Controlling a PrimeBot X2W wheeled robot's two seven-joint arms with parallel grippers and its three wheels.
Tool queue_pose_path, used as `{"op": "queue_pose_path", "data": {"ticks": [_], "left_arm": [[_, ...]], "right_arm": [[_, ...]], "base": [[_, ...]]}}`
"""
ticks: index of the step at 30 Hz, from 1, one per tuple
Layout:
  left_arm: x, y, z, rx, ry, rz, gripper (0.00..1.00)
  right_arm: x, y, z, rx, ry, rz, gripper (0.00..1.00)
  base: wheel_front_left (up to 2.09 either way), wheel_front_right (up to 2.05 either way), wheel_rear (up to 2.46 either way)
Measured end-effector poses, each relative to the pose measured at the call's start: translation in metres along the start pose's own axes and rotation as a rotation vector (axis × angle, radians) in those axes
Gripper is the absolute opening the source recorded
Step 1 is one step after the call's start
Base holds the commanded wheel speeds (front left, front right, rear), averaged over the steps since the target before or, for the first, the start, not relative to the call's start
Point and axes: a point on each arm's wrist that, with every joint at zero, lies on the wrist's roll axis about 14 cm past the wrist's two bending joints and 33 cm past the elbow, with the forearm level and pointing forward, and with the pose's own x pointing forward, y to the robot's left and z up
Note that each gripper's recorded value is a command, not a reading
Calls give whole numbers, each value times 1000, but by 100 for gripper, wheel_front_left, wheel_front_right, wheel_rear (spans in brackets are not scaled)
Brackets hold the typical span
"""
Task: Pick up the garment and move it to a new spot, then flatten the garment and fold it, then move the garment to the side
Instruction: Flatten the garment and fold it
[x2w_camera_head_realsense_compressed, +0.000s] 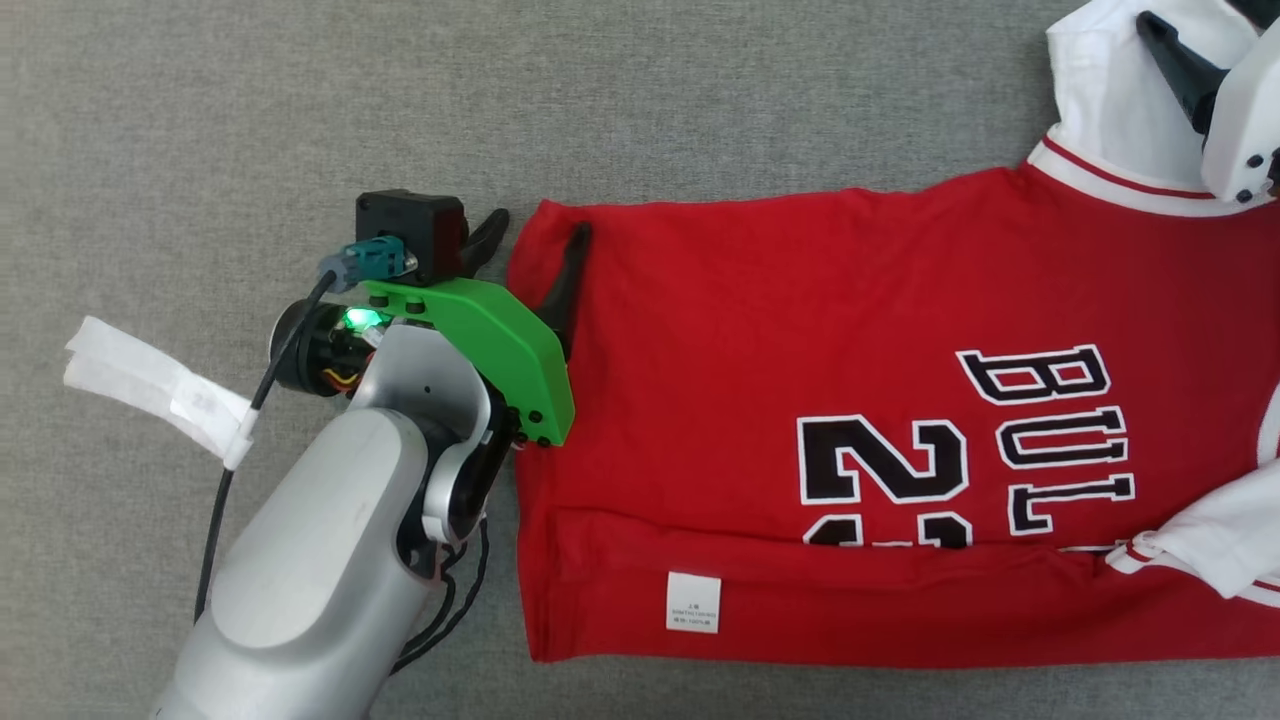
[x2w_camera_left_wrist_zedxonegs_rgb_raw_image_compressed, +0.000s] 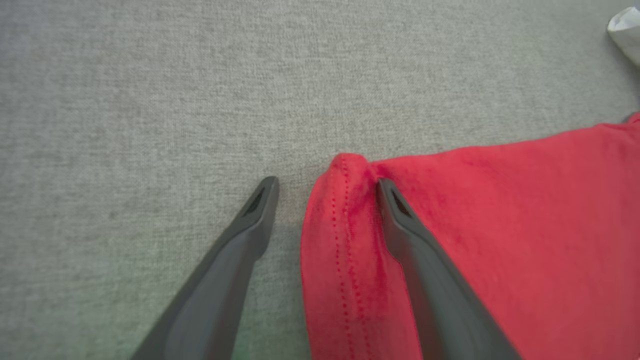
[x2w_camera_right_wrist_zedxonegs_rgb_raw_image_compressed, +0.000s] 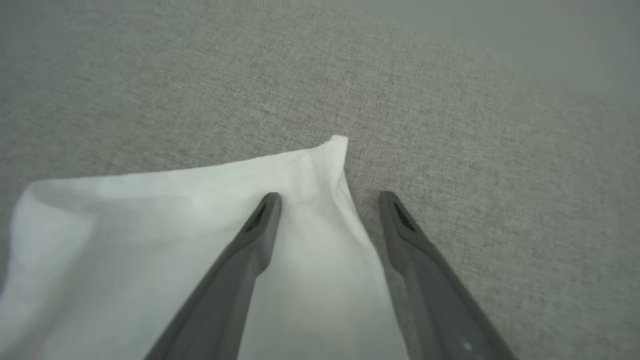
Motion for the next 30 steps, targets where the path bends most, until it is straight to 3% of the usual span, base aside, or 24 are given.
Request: {"op": "queue_pose_path", "data": {"ticks": [2, 3, 4, 5, 12, 18, 30], "left_arm": [[0, 1, 0, -7, 2, -5, 100], [0, 0, -1, -1, 4, -12, 86], [0, -1, -1, 5, 6, -20, 42], [1, -2, -1, 2, 9, -29, 0], [4, -16, 6, 9, -32, -80, 0], [-9, -34, 33, 18, -138, -125, 0], [-78, -63, 36, -63, -251, -182, 0]], "right_arm": [[8, 4, 1, -2, -2, 12, 100], [11, 7, 1, -4, 0, 19, 100], [13, 8, 1, -5, -1, 21, 88], [14, 9, 1, -4, -3, 24, 3], [4, 11, 18, 44, -133, 39, 0], [-37, -4, 57, 108, -339, 37, 0], [-162, -5, 8, 222, -447, 28, 0]], "base": [[0, 0, 0], [0, 0, 0], [0, 0, 0], [0, 0, 0], [0, 0, 0], [0, 0, 0], [0, 0, 0]]}}
